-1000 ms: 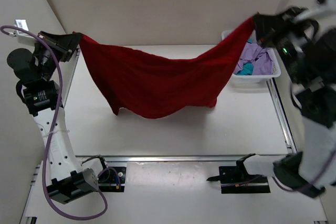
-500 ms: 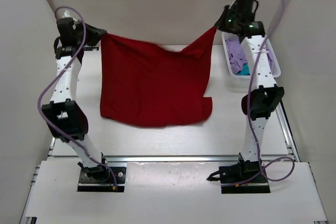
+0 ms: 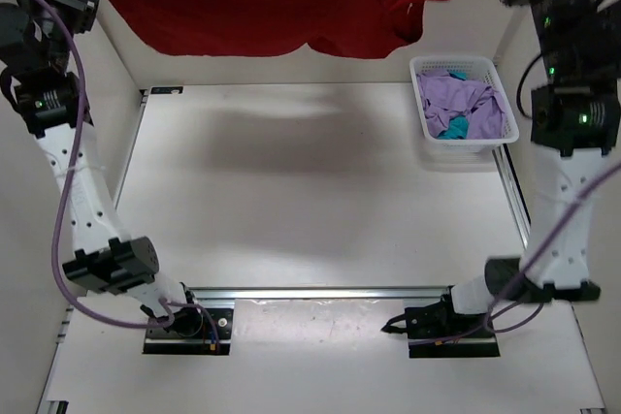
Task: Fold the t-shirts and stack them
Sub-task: Flatten out the tshirt, then fold the flattened tshirt in 1/3 of the way
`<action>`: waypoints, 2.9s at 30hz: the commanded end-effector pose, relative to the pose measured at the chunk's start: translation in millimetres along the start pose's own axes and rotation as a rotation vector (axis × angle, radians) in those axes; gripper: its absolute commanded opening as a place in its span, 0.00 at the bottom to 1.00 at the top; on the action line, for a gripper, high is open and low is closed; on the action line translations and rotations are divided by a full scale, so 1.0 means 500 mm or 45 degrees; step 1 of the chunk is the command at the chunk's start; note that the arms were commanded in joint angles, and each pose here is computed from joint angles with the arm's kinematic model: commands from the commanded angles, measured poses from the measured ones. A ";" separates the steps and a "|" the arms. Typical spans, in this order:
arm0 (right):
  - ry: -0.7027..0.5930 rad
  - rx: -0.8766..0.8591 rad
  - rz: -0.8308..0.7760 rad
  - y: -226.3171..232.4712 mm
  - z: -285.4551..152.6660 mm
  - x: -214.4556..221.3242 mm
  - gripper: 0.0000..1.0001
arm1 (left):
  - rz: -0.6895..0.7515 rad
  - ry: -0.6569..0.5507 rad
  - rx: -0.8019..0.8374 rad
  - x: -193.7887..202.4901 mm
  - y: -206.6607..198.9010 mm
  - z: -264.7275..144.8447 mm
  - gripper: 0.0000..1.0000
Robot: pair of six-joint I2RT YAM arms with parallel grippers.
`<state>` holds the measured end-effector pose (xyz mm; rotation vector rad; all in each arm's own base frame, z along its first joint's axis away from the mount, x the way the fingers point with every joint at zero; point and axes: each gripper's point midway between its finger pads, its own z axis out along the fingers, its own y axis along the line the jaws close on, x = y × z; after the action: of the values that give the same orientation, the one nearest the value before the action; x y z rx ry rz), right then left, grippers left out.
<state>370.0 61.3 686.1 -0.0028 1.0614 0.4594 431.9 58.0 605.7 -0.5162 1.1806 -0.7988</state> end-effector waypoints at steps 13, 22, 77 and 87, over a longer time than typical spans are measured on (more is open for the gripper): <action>1.062 0.470 0.235 -0.136 -0.612 0.760 0.00 | 0.154 0.418 -0.775 0.490 0.461 -0.459 0.00; 1.439 0.529 0.445 -0.054 -0.843 0.836 0.00 | 0.152 0.741 -0.921 0.619 0.571 -0.663 0.00; 1.421 0.587 0.301 -0.270 -0.425 1.001 0.00 | -0.217 0.793 -1.223 0.695 0.734 -0.589 0.45; 1.452 0.637 0.459 -0.308 -0.545 1.089 0.35 | -0.295 0.742 -1.288 0.717 0.770 -0.588 0.54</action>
<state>383.7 50.0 39.2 0.4674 2.4381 0.4336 314.2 31.7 22.5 -1.2886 2.0997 -0.5178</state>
